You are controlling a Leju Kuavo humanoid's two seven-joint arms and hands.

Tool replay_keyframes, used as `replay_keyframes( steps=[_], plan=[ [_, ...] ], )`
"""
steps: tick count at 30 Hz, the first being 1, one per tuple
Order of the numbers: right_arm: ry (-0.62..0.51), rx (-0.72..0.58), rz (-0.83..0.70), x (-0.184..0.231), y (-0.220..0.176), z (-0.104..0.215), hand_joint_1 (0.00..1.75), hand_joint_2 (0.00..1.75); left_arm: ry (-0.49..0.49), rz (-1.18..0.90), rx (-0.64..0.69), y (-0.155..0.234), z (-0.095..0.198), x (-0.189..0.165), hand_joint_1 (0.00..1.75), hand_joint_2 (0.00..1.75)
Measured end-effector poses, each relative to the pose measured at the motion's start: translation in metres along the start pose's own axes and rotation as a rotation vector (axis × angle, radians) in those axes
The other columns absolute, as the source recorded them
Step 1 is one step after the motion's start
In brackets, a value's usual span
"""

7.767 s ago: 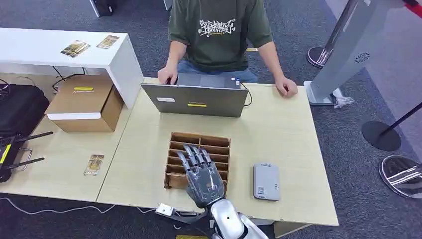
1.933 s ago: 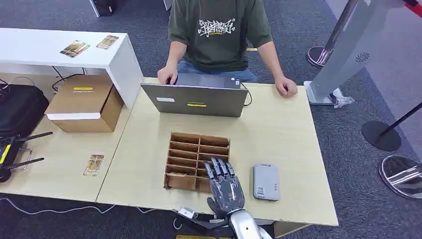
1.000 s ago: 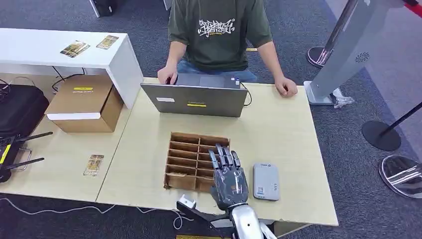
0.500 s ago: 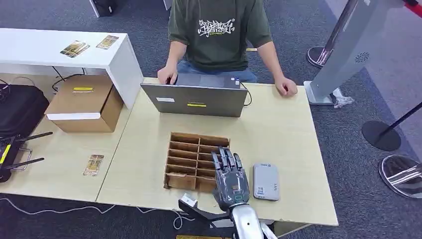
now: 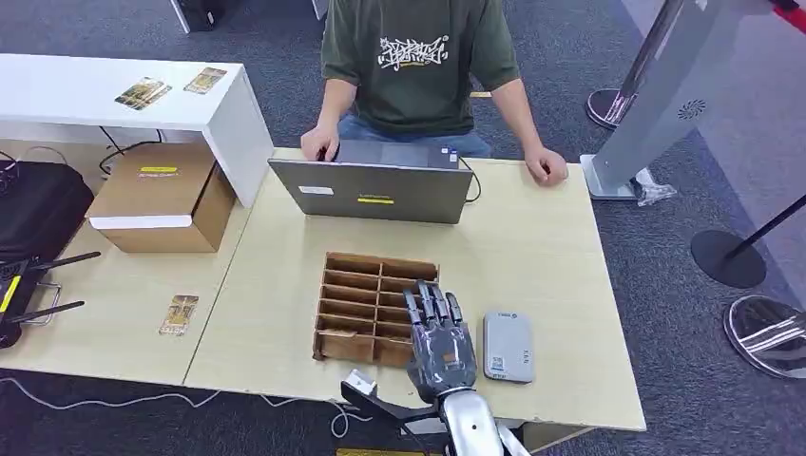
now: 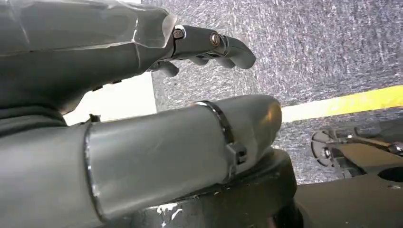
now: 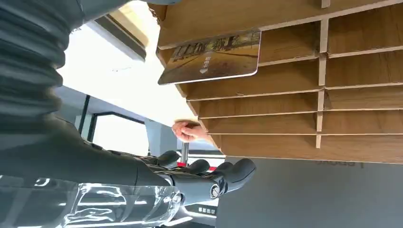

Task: Pass the card to the sensor for recognition and then transmit it.

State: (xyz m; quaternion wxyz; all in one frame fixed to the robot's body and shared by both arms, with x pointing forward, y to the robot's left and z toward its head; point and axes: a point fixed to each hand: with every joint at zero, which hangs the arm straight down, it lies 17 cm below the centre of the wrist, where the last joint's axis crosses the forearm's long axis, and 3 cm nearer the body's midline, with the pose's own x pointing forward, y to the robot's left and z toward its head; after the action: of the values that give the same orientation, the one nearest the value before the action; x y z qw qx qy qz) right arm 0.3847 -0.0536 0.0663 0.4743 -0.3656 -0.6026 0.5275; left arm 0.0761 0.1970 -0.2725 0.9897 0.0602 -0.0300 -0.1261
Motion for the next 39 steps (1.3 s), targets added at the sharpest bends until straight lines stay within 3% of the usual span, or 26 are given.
replay_keyframes(
  steps=[15, 39],
  plan=[
    [0.024, 0.056, -0.007, -0.005, 0.015, 0.003, 0.0, 1.75, 0.003, 0.002, -0.001, -0.001, 0.0, -0.002, 0.0, 0.0],
    [0.004, -0.005, -0.023, -0.001, 0.002, 0.001, 0.0, 1.75, -0.005, 0.001, 0.001, 0.0, 0.0, -0.001, 0.0, 0.0]
  ],
)
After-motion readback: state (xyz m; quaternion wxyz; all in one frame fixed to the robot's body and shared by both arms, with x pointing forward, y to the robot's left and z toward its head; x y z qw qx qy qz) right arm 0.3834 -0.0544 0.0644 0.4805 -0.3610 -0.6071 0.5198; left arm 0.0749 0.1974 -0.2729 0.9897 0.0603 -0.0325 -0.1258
